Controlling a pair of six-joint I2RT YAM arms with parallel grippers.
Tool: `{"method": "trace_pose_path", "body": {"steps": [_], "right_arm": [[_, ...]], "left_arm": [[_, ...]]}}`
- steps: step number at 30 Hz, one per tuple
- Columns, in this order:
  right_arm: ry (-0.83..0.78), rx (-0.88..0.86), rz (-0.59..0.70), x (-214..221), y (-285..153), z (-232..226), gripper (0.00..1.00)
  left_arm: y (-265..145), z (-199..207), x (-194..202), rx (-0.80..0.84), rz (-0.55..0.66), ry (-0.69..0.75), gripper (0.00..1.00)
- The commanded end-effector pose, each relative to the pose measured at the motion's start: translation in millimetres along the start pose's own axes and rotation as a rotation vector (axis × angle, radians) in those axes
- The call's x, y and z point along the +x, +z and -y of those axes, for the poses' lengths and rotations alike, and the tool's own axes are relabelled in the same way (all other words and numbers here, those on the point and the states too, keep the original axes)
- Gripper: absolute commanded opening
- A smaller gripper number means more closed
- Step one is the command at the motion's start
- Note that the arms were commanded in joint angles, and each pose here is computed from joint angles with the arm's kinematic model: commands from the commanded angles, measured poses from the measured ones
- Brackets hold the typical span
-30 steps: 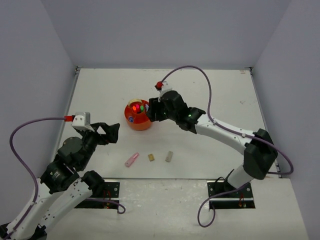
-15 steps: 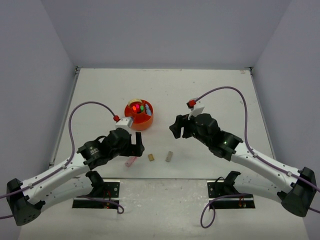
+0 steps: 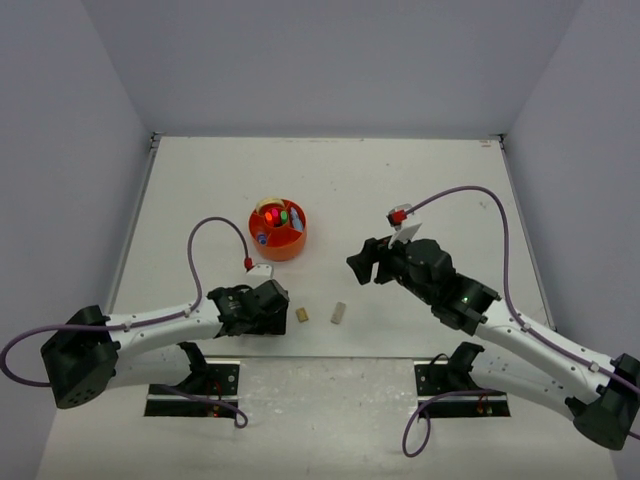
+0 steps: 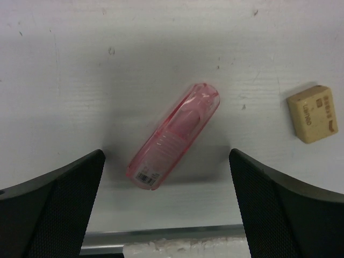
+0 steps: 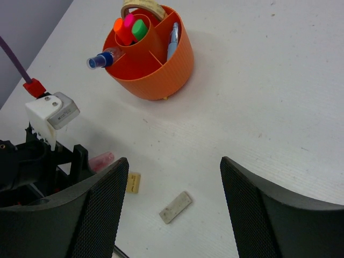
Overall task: Sort the stationery into containers
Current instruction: Pick up the stationery from the center of the board.
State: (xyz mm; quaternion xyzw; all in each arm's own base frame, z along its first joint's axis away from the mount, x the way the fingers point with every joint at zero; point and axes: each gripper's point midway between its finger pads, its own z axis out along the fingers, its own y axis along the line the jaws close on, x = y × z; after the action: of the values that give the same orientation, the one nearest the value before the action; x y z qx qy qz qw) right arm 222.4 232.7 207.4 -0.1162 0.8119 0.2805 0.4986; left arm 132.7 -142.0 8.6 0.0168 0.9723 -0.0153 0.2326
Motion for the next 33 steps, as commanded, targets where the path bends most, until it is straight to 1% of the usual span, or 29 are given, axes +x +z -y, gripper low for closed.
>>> {"method": "trace_pose_path", "body": {"steps": [1, 3, 4, 8, 9, 10, 12, 13, 16, 19, 21, 22, 23, 24, 25, 26, 27, 29, 33], "right_arm": [[-0.006, -0.037, 0.056, -11.3, -4.5, -5.3, 0.72], [-0.006, -0.039, 0.055, -10.3, -5.4, -5.1, 0.72], [-0.005, -0.039, 0.059, -11.1, -5.3, -5.2, 0.72], [-0.004, -0.042, 0.065, -11.7, -7.0, -5.1, 0.71], [-0.003, -0.042, 0.07, -12.7, -8.0, -4.9, 0.71], [-0.002, -0.04, 0.075, -13.9, -9.0, -4.3, 0.71], [-0.001, -0.039, 0.08, -14.4, -9.8, -3.7, 0.71], [0.001, -0.039, 0.082, -14.7, -10.1, -3.8, 0.71], [0.003, -0.036, 0.086, -15.3, -10.7, -3.1, 0.72], [0.008, -0.035, 0.087, -15.2, -10.6, -3.0, 0.72], [0.011, -0.039, 0.085, -15.0, -10.3, -3.6, 0.72], [0.011, -0.04, 0.085, -15.0, -10.4, -3.9, 0.72], [0.013, -0.042, 0.085, -15.0, -10.7, -4.4, 0.72], [0.014, -0.043, 0.085, -14.6, -10.9, -4.5, 0.72], [0.018, -0.045, 0.086, -14.7, -11.2, -4.8, 0.73], [0.02, -0.054, 0.089, -15.2, -11.4, -6.3, 0.74], [0.022, -0.068, 0.083, -12.6, -10.8, -7.8, 0.77], [0.026, -0.109, 0.063, -8.2, -8.8, -14.9, 0.79], [0.071, -0.221, -0.04, 13.3, -0.9, -37.4, 0.78]], "left_arm": [[9.6, 16.0, -16.8, 0.036, 0.081, -0.054, 0.98], [11.7, 19.6, -17.4, 0.053, 0.086, -0.047, 0.92], [13.0, 20.0, -15.2, 0.059, 0.08, -0.037, 0.86], [15.6, 20.2, -9.7, 0.069, 0.064, -0.03, 0.68], [14.8, 21.7, -8.8, 0.081, 0.06, -0.032, 0.6], [14.4, 23.0, -7.4, 0.094, 0.057, -0.033, 0.55], [14.7, 21.3, -3.6, 0.103, 0.051, -0.029, 0.4], [13.6, 22.3, -3.2, 0.112, 0.049, -0.03, 0.37], [10.0, 24.5, -0.9, 0.144, 0.044, -0.034, 0.32], [10.3, 24.0, 1.7, 0.148, 0.036, -0.025, 0.32], [12.3, 22.6, 4.4, 0.134, 0.019, 0.003, 0.3], [13.5, 21.1, 6.7, 0.125, 0.008, 0.01, 0.27], [13.7, 21.5, 6.8, 0.121, 0.002, 0.017, 0.18], [13.4, 22.8, 5.5, 0.119, 0.001, 0.023, 0.05], [12.8, 24.3, 4.6, 0.124, 0.004, 0.021, 0.03], [10.9, 26.4, 2.6, 0.135, 0.01, 0.015, 0.0], [7.8, 29.3, -1.4, 0.15, 0.024, 0.005, 0.0], [-3.1, 37.6, -12.9, 0.202, 0.067, -0.017, 0.0], [-32.7, 54.9, -42.2, 0.314, 0.167, -0.07, 0.0]]}}
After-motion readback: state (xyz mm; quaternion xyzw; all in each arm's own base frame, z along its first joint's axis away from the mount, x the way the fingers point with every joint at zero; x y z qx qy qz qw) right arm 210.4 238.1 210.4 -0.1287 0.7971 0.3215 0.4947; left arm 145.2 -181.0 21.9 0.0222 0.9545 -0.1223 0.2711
